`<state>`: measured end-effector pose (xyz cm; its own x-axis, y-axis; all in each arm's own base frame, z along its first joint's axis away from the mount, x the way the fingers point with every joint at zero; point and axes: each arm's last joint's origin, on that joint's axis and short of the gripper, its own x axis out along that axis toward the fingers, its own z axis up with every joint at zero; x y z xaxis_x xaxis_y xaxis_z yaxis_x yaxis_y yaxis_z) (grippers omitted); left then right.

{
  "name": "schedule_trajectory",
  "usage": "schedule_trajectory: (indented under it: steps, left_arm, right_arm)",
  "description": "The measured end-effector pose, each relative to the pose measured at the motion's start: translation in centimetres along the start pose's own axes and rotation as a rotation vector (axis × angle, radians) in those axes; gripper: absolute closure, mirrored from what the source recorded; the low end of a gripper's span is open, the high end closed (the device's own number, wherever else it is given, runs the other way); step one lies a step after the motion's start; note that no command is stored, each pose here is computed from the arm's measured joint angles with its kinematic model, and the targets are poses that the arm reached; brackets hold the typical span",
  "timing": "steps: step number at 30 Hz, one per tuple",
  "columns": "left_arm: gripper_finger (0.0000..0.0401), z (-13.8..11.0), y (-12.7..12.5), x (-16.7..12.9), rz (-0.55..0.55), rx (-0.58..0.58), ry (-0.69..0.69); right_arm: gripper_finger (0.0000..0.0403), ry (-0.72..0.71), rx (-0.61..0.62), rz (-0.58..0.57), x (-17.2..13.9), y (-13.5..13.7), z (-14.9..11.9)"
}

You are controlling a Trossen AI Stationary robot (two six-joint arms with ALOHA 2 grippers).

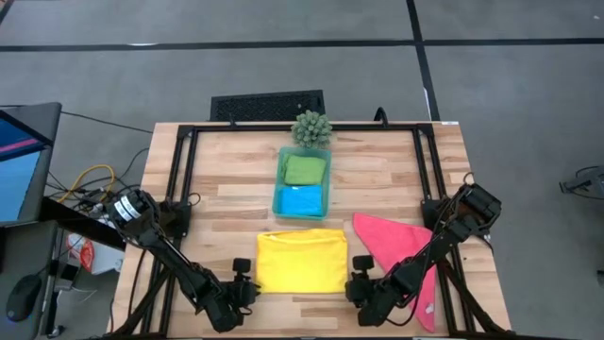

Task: Fold microfiber towels
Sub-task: Fold the yellow micro fiber cloth

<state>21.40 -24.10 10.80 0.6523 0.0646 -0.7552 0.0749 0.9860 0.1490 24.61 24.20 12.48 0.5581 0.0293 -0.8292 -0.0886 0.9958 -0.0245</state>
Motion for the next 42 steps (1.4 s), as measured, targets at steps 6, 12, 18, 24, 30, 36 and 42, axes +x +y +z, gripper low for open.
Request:
schedule_trajectory:
  steps: [6,12,18,24,30,36,42]
  left_arm:
    - [0.0333,0.0,0.0,0.0,-0.011,0.007,0.010]
    - [0.0341,0.2,0.5,0.3,-0.006,-0.031,0.032]
    - [0.0391,0.5,1.0,0.7,-0.005,-0.081,0.049]
    - [0.0399,0.6,1.1,0.8,-0.006,-0.148,0.048]
    - [0.0400,2.0,0.5,0.5,-0.060,-0.274,0.056]
    - [0.0401,4.6,-0.3,-0.9,-0.073,-0.330,0.067]
    - [0.0401,5.9,-0.1,-2.4,0.031,-0.253,0.147]
  right_arm:
    - [0.0259,-0.021,0.002,-0.012,0.0,0.0,0.1]
    - [0.0262,-0.007,0.003,-0.023,0.4,-0.4,-0.8]
    - [0.0301,0.010,0.004,-0.007,0.4,-0.5,-0.8]
    - [0.0389,0.030,0.046,0.020,0.7,-1.0,-0.4]
    - [0.0389,0.052,0.070,0.020,0.2,-0.6,0.6]
    - [0.0391,0.043,0.089,0.041,-1.5,0.1,1.0]
    - [0.0398,0.029,0.143,0.047,-3.7,-0.5,1.6]
